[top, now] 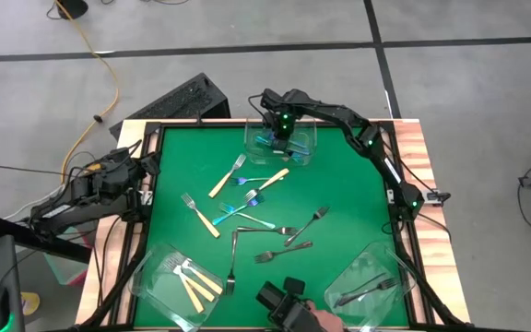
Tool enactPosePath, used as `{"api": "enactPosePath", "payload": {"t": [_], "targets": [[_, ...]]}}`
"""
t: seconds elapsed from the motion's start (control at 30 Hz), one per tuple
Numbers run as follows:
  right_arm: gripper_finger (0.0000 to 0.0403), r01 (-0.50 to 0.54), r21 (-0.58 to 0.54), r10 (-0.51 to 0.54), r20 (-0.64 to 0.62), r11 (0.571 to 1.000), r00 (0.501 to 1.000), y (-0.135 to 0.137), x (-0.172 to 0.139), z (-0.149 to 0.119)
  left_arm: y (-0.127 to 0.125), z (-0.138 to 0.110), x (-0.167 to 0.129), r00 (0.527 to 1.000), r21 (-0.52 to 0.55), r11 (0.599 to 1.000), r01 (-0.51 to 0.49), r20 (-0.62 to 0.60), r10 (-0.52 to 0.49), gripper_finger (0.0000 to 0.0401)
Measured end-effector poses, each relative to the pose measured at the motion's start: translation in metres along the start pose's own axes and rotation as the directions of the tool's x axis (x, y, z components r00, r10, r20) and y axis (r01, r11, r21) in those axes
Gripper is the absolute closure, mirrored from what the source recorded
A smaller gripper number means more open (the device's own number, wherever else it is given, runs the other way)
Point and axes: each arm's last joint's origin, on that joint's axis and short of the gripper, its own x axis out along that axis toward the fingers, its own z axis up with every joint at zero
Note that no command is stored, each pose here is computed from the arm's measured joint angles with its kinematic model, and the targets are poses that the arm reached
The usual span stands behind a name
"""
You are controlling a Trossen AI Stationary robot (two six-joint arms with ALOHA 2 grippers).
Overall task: Sort silverware by color (type)
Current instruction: Put the blue fork into the top transparent bin, then put the black fork into the bottom right transparent bin
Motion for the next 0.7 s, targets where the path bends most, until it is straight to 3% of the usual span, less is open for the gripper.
{"api": "enactPosePath", "payload": {"t": [0.33, 0.7], "targets": [[0.0300, -0.016, 0.005, 0.016, 0.004, 1.000, 1.000, 0.001, -0.021, 0.003, 0.000, 0.000, 0.000, 1.000, 0.000, 1.000, 0.000, 0.000, 0.000, 0.0225], [0.0300, -0.027, -0.018, 0.029, 0.128, 0.999, 0.991, 0.015, -0.084, 0.011, 0.000, 0.000, 0.000, 1.000, 0.000, 1.000, 0.000, 0.000, 0.000, 0.0225]]}}
